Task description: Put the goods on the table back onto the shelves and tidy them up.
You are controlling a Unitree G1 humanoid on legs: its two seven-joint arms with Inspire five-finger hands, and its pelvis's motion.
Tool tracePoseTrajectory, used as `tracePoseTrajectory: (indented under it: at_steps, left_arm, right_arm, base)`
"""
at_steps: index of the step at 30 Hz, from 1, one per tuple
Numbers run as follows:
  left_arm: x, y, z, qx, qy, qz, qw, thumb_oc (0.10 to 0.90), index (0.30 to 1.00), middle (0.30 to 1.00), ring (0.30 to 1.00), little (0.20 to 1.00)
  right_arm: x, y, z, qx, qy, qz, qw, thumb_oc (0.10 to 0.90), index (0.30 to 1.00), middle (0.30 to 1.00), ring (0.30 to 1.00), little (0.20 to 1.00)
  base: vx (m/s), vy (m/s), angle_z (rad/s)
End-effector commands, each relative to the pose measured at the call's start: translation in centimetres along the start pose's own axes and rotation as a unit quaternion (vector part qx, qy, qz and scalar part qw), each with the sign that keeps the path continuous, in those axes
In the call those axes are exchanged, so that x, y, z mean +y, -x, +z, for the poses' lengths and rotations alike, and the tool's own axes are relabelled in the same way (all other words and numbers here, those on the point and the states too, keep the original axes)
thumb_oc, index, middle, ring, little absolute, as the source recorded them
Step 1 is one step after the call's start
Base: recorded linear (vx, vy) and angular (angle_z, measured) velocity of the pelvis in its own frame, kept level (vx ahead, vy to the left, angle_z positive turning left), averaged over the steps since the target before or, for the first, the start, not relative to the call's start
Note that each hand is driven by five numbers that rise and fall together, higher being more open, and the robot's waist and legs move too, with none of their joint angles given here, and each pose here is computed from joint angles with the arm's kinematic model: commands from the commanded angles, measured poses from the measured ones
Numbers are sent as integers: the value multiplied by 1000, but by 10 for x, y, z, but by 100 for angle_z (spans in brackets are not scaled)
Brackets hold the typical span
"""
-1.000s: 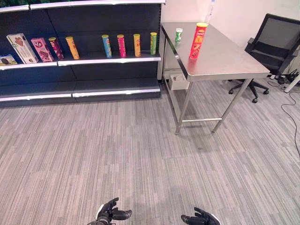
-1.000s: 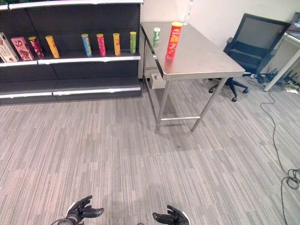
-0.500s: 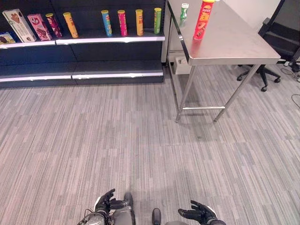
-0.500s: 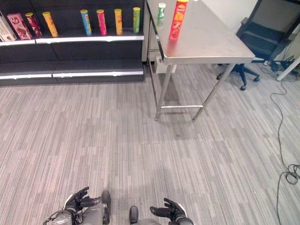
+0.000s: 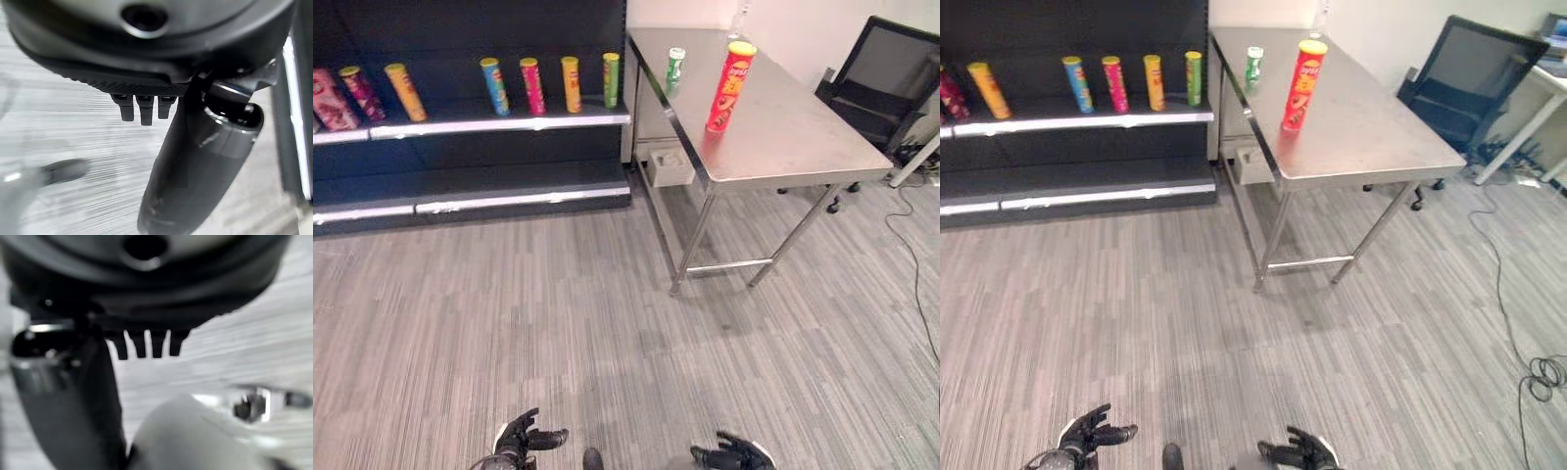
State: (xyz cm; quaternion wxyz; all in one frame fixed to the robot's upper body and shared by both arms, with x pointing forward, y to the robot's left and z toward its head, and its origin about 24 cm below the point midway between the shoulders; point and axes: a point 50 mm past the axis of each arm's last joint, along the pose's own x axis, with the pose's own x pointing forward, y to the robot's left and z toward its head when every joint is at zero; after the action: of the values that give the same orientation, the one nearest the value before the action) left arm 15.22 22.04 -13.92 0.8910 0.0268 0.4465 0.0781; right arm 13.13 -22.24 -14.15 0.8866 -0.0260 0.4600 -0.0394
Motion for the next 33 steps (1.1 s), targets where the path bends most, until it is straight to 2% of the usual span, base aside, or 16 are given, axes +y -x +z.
tracePoseTrajectory:
  at_steps: [1,7,11,18,27,29,30,31,32,33]
  left_arm:
    - [4,1,18,-59,-1,3,998,800,900,900,900,900]
    - [-16,0,28,-79,-44,-40,995,800,900,900,900,900]
    - [-23,1,32,-90,-32,-53,994,800,900,900,900,900]
    - [-22,3,20,-71,-25,-40,996,800,900,900,900,900]
    - [-15,3,9,-48,-50,-37,997,800,900,900,900,900]
    - [-6,2,11,-49,-55,-28,997,800,900,900,900,900]
    - [1,2,15,-54,-57,-22,997,800,900,900,900,900]
    - [1,2,15,-54,-57,-23,997,800,900,900,900,900]
    - [2,2,16,-56,-61,-25,996,800,900,900,900,900]
    - [5,1,19,-58,-72,-26,995,800,900,900,900,900]
  right_arm:
    - [1,-4,19,-30,28,11,999,800,900,900,900,900]
    - [-20,3,-10,23,6,-26,999,800,900,900,900,900]
    - [-33,9,-26,55,-15,-51,997,800,900,900,900,900]
    - [-29,8,-29,65,-2,-52,997,800,900,900,900,900]
    - [-40,22,-65,124,-72,-101,984,800,900,900,900,900]
    - [-60,35,-83,149,-120,-151,970,800,900,900,900,900]
    - [-86,47,-90,153,-154,-199,956,800,900,900,900,900]
    - [-87,48,-90,153,-154,-200,956,800,900,900,900,900]
    - [-107,58,-93,151,-175,-235,944,800,900,900,900,900]
    - [-155,83,-92,138,-196,-314,918,800,900,900,900,900]
  base:
    - [516,-60,63]
    - [668,-106,81]
    - [433,-243,9]
    - [270,145,-84]
    - [56,228,-78]
    - [-40,293,-26]
    - [-28,210,-55]
    - [-8,207,-89]
    - [4,210,-90]
    - [-4,263,-67]
